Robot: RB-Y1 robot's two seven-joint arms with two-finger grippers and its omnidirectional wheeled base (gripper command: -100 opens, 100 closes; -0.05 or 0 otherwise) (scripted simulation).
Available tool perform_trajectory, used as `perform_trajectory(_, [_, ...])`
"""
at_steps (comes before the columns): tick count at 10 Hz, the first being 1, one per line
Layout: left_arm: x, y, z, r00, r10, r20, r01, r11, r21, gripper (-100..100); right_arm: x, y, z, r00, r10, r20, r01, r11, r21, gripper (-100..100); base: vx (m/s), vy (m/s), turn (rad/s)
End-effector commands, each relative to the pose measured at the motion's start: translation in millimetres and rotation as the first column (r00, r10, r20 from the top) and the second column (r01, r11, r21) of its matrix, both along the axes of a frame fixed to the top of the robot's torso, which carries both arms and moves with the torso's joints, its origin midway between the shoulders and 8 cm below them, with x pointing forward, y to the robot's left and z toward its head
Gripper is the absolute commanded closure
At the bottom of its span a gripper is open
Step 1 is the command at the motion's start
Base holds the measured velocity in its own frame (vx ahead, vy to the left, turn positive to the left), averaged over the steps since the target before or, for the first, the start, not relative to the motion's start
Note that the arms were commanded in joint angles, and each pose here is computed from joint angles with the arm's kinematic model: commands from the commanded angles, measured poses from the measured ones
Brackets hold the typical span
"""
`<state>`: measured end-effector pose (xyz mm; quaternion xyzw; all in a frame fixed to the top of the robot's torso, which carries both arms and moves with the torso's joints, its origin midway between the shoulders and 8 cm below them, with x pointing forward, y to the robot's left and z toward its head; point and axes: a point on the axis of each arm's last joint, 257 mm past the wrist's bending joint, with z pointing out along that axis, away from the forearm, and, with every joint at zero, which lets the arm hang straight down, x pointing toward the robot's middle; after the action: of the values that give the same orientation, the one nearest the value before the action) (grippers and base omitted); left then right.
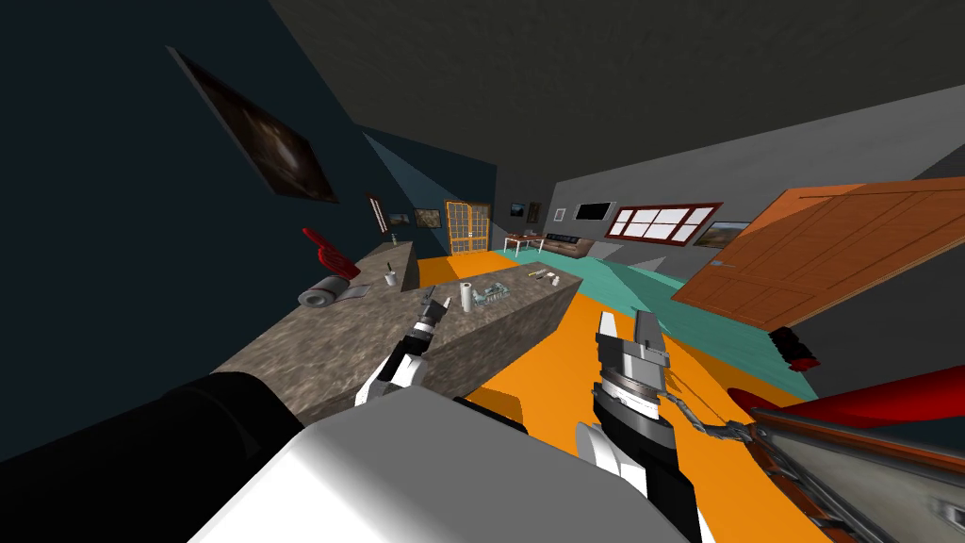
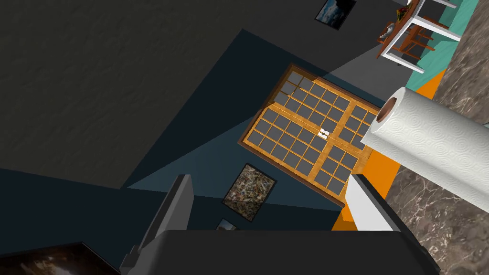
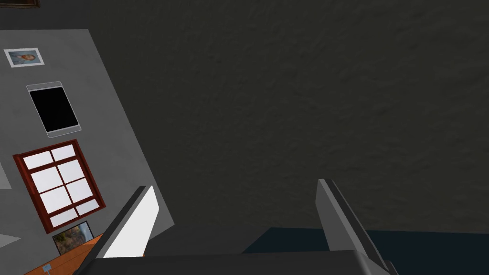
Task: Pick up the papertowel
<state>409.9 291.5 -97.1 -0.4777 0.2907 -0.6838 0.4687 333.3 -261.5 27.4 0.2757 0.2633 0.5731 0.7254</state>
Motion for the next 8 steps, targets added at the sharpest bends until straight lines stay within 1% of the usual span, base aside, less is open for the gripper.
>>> perform_trajectory(1, [4.9, 5.5, -9.7, 1.0, -0.01, -0.023, 0.008, 0.998, -0.067, -100, 0.0, 0.0, 0.0, 1.0, 0.0, 0.0, 0.0, 1.0, 0.0, 0, 0.035, -0.028, -0.018])
perform_trajectory(3, [11.5, 12.2, -22.7, 0.999, -0.022, -0.048, 0.014, 0.989, -0.149, -100, 0.0, 0.0, 0.0, 1.0, 0.0, 0.0, 0.0, 1.0, 0.0, 0, 0.036, -0.033, -0.022])
perform_trajectory(4, [14.7, 15.4, -29.5, 0.998, -0.027, -0.061, 0.015, 0.981, -0.191, -100, 0.0, 0.0, 0.0, 1.0, 0.0, 0.0, 0.0, 1.0, 0.0, 0, 0.029, -0.03, -0.006])
perform_trajectory(5, [17.9, 18.5, -36.4, 0.997, -0.034, -0.072, 0.016, 0.972, -0.235, -100, 0.0, 0.0, 0.0, 1.0, 0.0, 0.0, 0.0, 1.0, 0.0, 0, 0.033, -0.034, -0.014])
perform_trajectory(6, [21.0, 21.4, -43.6, 0.996, -0.04, -0.084, 0.015, 0.96, -0.279, -100, 0.0, 0.0, 0.0, 1.0, 0.0, 0.0, 0.0, 1.0, 0.0, 0, 0.036, -0.038, -0.016])
perform_trajectory(7, [24.1, 24.1, -51.0, 0.994, -0.046, -0.095, 0.013, 0.946, -0.324, -100, 0.0, 0.0, 0.0, 1.0, 0.0, 0.0, 0.0, 1.0, 0.0, 0, 0.027, -0.028, -0.023])
perform_trajectory(8, [27.1, 26.6, -58.7, 0.993, -0.053, -0.105, 0.01, 0.929, -0.369, -100, 0.0, 0.0, 0.0, 1.0, 0.0, 0.0, 0.0, 1.0, 0.0, 0, 0.027, -0.028, -0.002])
